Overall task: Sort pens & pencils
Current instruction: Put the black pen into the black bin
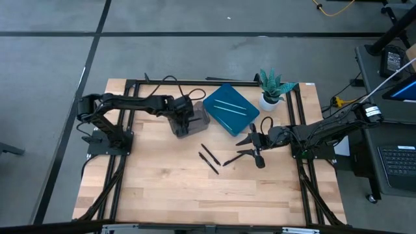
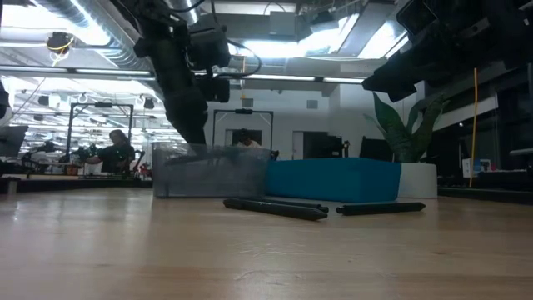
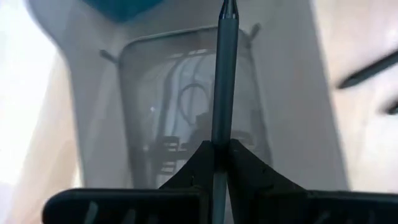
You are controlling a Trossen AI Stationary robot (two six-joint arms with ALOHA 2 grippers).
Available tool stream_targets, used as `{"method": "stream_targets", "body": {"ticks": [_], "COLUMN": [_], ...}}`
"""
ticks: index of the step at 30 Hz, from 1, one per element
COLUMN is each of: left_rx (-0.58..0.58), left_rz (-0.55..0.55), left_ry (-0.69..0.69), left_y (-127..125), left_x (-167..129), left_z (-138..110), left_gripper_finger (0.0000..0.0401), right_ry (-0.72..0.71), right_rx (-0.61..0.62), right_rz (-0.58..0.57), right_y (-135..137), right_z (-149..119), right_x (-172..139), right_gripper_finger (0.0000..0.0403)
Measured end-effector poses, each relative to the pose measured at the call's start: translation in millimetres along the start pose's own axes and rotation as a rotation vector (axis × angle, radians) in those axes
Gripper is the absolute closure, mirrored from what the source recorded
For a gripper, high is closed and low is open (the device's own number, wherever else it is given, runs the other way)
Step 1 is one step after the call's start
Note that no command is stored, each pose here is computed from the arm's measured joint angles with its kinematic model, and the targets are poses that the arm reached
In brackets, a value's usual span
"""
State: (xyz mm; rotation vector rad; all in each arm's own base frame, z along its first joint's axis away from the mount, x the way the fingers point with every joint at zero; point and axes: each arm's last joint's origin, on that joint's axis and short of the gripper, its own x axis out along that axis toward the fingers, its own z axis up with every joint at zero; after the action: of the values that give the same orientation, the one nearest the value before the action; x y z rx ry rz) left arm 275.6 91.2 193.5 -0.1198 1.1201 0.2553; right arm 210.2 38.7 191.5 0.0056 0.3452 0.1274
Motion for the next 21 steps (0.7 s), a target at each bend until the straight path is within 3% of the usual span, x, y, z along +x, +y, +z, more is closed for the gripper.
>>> {"method": "stream_targets", "body": {"ticks": [6, 13, 21], "left_rx": [0.017, 0.017, 0.006], "left_rz": [-0.027, -0.027, -0.043], "left_ry": [-0.003, -0.004, -0.014], "left_y": [-0.2, -0.3, -1.1], "left_x": [0.0, 0.0, -0.1], "left_z": [0.1, 0.2, 1.1], "left_gripper_finger": [0.0378, 0.0307, 0.0306], "right_ry": [0.000, 0.000, 0.000], "right_rx": [0.000, 0.000, 0.000], "right_rz": [0.000, 0.000, 0.000], "right_y": [0.0, 0.0, 0.0], "right_z": [0.0, 0.0, 0.0], "right_x": [0.0, 0.0, 0.0], "right_gripper_finger": [0.0258, 0.0258, 0.0258]}}
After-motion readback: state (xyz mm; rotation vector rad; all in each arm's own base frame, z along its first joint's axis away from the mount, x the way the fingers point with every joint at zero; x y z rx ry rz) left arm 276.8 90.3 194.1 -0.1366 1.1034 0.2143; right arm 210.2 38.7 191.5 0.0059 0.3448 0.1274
